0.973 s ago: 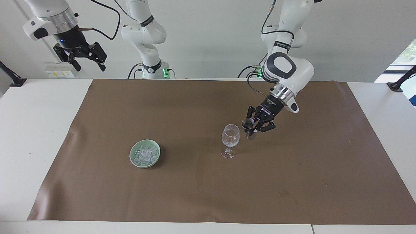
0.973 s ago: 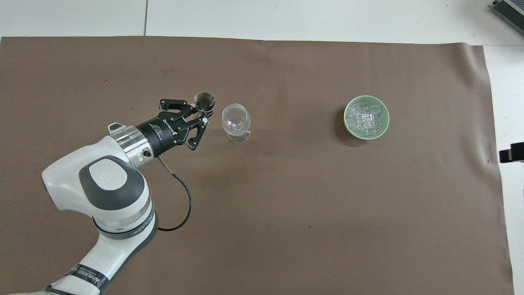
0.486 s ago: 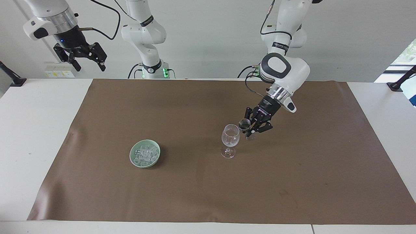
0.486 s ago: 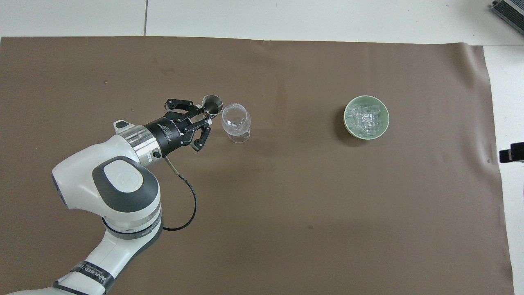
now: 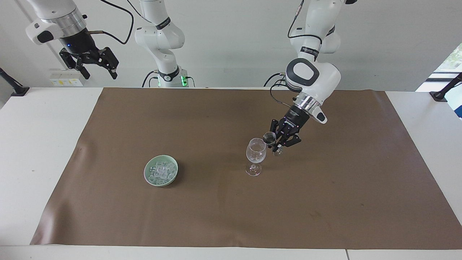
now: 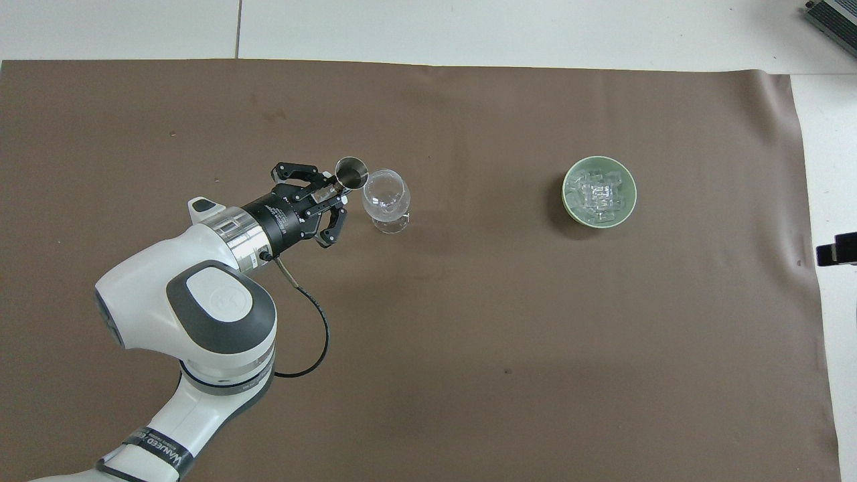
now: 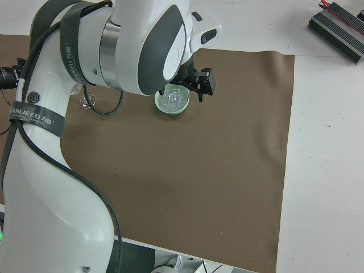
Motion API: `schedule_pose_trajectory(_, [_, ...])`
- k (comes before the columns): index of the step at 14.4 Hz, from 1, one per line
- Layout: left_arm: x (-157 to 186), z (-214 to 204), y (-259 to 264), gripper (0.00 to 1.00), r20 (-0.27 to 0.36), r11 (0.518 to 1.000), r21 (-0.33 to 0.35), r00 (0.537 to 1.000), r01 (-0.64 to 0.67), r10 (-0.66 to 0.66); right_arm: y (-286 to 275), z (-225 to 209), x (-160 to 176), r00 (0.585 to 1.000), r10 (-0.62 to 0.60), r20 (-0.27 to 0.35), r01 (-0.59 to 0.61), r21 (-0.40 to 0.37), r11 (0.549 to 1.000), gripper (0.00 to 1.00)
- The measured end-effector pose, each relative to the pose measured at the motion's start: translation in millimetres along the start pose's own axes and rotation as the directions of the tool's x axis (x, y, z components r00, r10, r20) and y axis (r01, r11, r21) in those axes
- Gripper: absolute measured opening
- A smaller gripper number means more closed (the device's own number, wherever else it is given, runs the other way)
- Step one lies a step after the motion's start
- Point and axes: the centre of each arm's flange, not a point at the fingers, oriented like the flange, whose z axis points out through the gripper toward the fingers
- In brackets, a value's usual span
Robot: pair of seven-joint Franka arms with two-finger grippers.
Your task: Pour wine and add ice with both arms
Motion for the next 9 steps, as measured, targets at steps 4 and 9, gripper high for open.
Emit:
schedule_pose_trajectory(4, [-4.4, 0.7, -2.7, 0.21, -0.009, 1.000, -0.005, 0.999, -0.031, 0.031, 0.0, 0.0, 0.0, 1.000, 0.000, 0.000, 0.000, 0.000, 1.000, 1.00])
schedule_pose_trajectory(9, [-10.4, 1.7, -2.7, 0.21, -0.034, 0.993, -0.003, 0.992, -0.119, 0.119, 0.0, 0.0, 0.0, 1.000, 0.000, 0.000, 0.000, 0.000, 1.000, 1.00])
